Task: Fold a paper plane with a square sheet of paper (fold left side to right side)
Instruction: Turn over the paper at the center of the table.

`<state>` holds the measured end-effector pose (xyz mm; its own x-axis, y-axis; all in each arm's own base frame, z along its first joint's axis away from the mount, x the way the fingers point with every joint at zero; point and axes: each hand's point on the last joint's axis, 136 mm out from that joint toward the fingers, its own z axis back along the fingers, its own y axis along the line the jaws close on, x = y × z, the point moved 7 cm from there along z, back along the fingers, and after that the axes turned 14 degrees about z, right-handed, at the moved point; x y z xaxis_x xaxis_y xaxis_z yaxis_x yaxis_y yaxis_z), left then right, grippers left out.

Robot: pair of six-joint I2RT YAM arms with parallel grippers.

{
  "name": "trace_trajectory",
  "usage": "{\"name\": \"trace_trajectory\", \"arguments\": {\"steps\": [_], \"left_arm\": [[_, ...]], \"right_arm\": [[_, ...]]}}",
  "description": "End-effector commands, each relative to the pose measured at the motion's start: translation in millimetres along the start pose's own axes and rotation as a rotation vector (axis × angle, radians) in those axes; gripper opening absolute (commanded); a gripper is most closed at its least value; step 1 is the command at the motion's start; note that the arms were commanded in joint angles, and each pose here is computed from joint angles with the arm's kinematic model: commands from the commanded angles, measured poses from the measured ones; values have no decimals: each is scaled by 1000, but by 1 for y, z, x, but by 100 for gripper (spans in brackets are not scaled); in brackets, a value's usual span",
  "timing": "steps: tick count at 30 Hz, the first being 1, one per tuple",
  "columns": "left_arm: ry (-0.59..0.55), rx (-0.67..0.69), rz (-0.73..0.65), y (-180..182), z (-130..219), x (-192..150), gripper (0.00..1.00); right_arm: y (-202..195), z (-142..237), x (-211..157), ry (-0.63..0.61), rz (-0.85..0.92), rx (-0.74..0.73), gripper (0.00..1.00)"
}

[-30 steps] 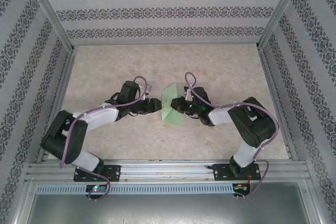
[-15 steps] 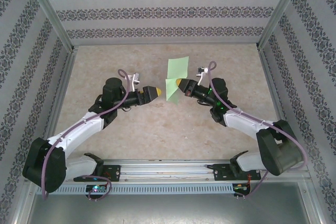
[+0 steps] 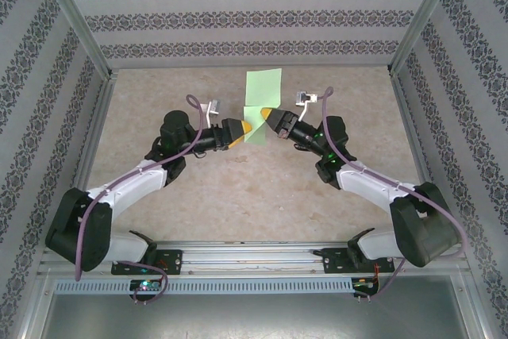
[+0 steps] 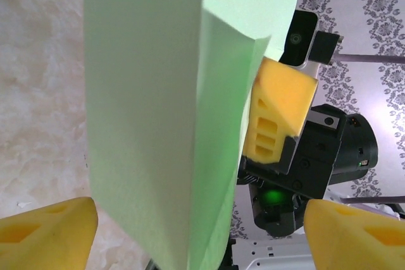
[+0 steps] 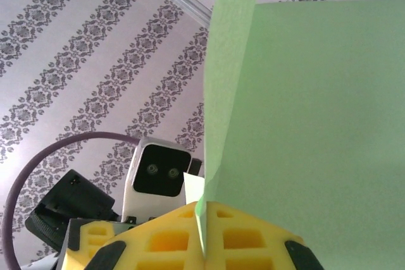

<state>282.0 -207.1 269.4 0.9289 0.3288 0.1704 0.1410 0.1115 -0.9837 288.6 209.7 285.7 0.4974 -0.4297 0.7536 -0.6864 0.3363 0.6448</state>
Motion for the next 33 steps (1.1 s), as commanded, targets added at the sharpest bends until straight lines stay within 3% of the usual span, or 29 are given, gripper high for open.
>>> {"name": "trace_trajectory", "arguments": {"steps": [1, 12, 26, 33], "left_arm": [[33, -109, -75, -28, -6, 2, 77], [51, -143, -68, -30, -11, 6, 39], [54, -93, -46, -19, -13, 5, 13], [66, -41, -55, -15, -9, 1, 3]], "right_arm": [[14, -8, 9, -37, 8, 68, 3], [4, -16, -5, -35, -67, 59, 6], [-2, -6, -8, -36, -68, 30, 24], [-17, 17, -13, -18, -39, -70, 35]]}}
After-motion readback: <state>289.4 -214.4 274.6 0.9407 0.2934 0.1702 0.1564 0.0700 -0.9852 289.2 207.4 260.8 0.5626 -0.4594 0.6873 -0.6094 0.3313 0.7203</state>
